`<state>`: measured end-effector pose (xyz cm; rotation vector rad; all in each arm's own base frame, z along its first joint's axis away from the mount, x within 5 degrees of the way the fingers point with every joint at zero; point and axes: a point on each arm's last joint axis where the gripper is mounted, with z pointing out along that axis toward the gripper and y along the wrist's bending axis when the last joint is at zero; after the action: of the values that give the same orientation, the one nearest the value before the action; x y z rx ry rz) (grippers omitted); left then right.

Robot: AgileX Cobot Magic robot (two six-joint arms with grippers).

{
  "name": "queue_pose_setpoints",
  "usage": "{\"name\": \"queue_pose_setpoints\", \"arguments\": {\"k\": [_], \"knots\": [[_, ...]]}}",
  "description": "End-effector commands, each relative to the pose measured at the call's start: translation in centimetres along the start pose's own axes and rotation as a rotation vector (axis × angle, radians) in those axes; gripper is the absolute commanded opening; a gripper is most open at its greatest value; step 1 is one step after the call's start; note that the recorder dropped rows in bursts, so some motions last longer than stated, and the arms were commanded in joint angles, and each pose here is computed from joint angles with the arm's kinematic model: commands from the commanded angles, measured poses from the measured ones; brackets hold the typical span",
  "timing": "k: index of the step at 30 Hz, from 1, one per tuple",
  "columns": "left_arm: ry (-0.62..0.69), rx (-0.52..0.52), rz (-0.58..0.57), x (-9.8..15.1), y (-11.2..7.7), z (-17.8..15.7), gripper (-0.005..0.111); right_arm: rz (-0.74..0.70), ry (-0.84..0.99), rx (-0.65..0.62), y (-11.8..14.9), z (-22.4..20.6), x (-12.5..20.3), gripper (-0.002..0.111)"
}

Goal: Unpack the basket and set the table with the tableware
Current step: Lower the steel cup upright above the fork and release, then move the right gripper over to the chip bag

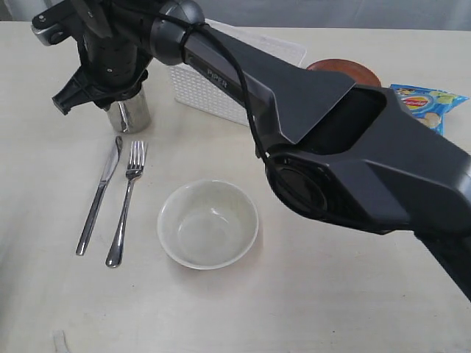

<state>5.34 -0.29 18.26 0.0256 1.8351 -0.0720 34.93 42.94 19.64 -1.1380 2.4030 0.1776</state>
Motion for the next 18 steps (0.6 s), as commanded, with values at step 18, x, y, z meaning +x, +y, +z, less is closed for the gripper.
{"name": "queue_pose_setpoints", "arguments": {"k": [18], "knots": [[-0.009, -0.005, 0.010, 0.0, 0.0, 0.0, 0.000, 0.101, -0.032, 0.254, -10.1, -11.9, 0.4, 0.042]]}}
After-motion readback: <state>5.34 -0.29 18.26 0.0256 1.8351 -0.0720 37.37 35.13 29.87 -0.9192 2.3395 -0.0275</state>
